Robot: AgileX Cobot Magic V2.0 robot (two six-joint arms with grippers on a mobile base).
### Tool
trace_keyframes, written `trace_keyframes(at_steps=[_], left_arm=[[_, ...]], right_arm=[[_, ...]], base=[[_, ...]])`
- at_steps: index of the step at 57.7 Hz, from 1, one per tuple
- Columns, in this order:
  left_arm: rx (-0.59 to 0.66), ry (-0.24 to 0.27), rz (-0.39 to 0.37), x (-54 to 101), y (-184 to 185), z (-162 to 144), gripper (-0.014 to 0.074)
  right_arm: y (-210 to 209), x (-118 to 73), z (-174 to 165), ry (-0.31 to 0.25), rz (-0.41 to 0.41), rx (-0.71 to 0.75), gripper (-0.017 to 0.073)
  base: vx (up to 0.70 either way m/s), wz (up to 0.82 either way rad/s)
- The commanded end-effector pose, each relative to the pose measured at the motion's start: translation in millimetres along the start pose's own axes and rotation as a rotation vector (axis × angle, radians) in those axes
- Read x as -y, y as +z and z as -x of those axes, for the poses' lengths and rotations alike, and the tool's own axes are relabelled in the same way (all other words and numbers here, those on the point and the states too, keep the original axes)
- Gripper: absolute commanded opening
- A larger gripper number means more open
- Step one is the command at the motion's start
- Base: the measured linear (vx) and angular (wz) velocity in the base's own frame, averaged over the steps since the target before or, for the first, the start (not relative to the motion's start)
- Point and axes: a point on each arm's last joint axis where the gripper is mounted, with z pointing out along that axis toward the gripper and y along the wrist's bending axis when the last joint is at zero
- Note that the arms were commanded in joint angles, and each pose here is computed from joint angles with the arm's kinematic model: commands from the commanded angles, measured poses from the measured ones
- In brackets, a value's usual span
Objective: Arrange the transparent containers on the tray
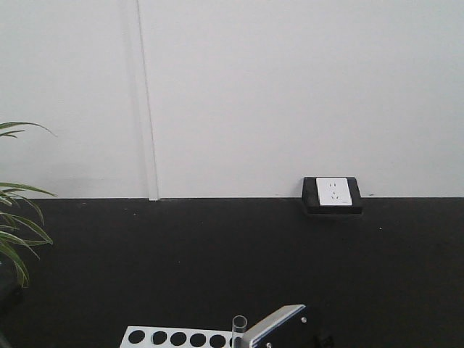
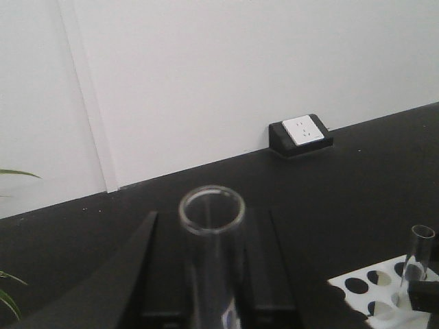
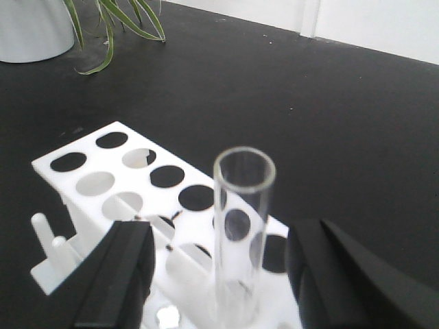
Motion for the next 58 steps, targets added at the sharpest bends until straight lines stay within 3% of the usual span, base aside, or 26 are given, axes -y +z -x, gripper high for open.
trace_keyframes(at_steps=[1,19,44,53,58], left_arm=[[0.109,-0.011,-0.023,2.4,-2,18,0.0067],[0.109,-0.011,-0.023,2.4,-2,18,0.0067],[0.109,-0.003,-0.024,2.5,-2,18,0.0066],[0.111,-0.003,-0.024,2.6,-2,18,0.0066],[0.113,-0.003,-0.025,2.6,-2,18,0.0066]], right_arm=[[7,-1.3,25,-0.015,0.002,0.141,0.0489],[14,-1.1,23,-0.010,-0.003,0.125,0.0464],[13,-1.1,24,-0.009,-0.003,0.133,0.0133],[2,-0.6,39,-0.006,-0.003,0.189,0.0069],[-6,1.1,53,0.026,-0.014,0.219,0.0064]], base=[[0.00,0.00],[0.00,0.00],[0.00,0.00],[0.00,0.00],[0.00,0.00]])
